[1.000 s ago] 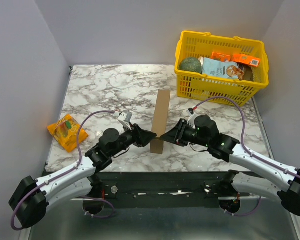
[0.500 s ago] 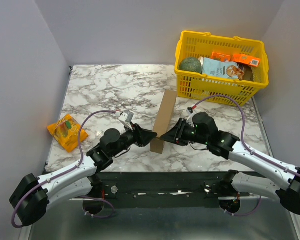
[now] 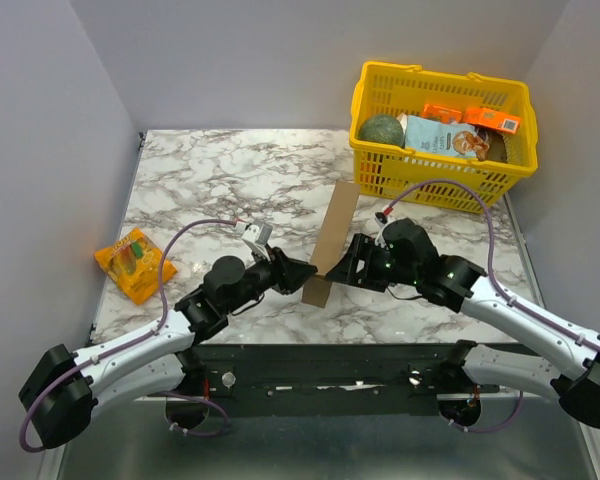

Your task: Fold the paper box

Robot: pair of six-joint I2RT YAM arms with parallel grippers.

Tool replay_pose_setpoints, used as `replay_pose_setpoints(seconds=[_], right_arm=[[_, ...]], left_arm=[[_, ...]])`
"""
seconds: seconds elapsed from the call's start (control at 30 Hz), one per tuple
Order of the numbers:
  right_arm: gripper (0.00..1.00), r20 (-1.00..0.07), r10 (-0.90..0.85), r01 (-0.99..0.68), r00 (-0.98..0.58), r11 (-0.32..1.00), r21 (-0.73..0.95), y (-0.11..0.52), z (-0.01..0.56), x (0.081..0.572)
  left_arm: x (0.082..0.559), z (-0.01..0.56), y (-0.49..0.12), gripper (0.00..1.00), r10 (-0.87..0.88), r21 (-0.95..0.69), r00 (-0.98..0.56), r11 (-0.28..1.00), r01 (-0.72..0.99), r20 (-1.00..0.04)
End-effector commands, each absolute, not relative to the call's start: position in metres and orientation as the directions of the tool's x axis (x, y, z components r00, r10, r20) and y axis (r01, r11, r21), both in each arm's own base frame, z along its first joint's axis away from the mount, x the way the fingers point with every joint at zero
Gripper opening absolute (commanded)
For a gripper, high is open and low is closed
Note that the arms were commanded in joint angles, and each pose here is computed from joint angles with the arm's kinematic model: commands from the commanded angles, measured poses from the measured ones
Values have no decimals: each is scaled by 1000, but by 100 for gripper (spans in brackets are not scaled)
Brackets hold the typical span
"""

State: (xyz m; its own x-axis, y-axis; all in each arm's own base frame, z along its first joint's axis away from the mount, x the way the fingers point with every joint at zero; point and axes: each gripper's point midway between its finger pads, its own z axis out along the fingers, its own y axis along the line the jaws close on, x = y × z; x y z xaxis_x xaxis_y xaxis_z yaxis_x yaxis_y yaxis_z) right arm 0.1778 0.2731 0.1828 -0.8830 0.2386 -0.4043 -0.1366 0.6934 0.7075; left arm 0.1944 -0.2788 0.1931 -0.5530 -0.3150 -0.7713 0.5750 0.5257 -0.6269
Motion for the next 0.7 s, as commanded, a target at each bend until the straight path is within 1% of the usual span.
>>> replay_pose_setpoints(seconds=[0.0,0.03,0.13,0.17,0.27,0.4,0.43,0.5,0.6,0.67], right_arm=[[80,-463,106,-93,-880,917,387,200,139,165],[82,-508,108,-111,-855,918,381,198,154,173],[83,-606,97,-112,-790,948,298,178,174,187],[84,-638,104,-117,-763,948,295,177,188,193],[85,-710,110,-123,-695,956,268,168,215,205],[87,-766,134,-132,-629,952,275,165,243,214],[88,-774,126,-146,-620,951,272,165,247,214],[89,-786,141,-144,-602,949,280,163,253,215],[89,-798,155,-161,-582,940,300,164,260,215],[89,-793,160,-168,-588,935,313,166,256,213]], left_arm=[[174,131,-276,43,-115,-576,-663,617,537,-740],[175,131,-278,43,-111,-575,-664,616,538,-739],[175,136,-285,43,-105,-572,-659,610,549,-745],[175,139,-288,43,-104,-572,-658,605,553,-746],[174,144,-298,45,-97,-575,-657,589,568,-748],[172,156,-313,50,-106,-588,-648,548,595,-754],[172,157,-316,53,-106,-590,-647,541,600,-755],[175,171,-324,54,-137,-597,-624,504,625,-769],[182,169,-331,54,-120,-571,-604,510,643,-788],[188,170,-336,56,-106,-551,-592,524,650,-799]])
